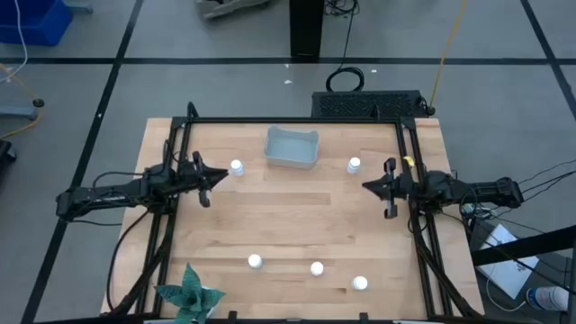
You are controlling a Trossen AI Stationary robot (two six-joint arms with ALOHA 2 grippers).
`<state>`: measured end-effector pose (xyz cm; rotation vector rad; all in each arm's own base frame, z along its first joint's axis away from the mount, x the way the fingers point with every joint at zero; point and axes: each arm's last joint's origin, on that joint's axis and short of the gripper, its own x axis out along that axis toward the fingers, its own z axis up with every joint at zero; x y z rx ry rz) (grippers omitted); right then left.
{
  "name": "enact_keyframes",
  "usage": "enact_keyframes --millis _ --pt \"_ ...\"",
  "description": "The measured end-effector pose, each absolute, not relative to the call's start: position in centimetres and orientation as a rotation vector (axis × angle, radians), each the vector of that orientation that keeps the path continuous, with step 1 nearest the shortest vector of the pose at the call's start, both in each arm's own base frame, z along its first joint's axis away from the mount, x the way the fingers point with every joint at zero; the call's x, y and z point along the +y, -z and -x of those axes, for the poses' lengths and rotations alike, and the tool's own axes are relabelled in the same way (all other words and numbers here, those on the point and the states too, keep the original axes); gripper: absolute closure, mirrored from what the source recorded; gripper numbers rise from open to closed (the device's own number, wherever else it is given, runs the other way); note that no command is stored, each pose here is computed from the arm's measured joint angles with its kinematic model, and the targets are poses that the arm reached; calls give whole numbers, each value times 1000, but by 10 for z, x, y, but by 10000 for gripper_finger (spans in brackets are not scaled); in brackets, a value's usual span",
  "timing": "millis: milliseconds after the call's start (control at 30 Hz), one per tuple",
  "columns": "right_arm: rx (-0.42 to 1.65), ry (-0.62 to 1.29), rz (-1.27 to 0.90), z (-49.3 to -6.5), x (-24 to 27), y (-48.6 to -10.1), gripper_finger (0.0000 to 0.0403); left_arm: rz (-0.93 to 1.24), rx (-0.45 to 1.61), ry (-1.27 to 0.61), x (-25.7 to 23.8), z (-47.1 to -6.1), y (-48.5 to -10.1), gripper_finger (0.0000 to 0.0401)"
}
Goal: Pick and place pill bottles into a basket
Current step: Put the white pill bottle into the gray bin
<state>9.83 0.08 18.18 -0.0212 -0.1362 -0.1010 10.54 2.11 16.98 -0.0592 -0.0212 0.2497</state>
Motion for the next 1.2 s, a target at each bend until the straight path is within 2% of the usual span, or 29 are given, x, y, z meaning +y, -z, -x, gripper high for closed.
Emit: enact_keyframes --millis 167,267,400,600,733,967,1067,1200 --pt "-237 249 121 -97 -3 -194 397 46 -82 -254 21 -105 -181 350" --pt "-160 313 177 -102 -5 -190 380 43 -88 -256 21 -104 -186 350" --pt "-137 371 173 -109 -6 -213 320 43 -97 -255 21 -104 -189 350" --pt "-23 428 205 -136 -7 -248 199 47 -81 -255 21 -104 -187 350" --pt "99 535 285 -162 -9 -280 151 52 -63 -247 21 -104 -186 350" --pt "366 714 450 -206 -16 -326 129 69 12 -242 21 -104 -178 350" --pt "449 728 401 -216 -25 -339 132 76 26 -227 20 -104 -177 350" --pt "539 716 232 -216 -46 -355 136 70 31 -224 20 -104 -177 350"
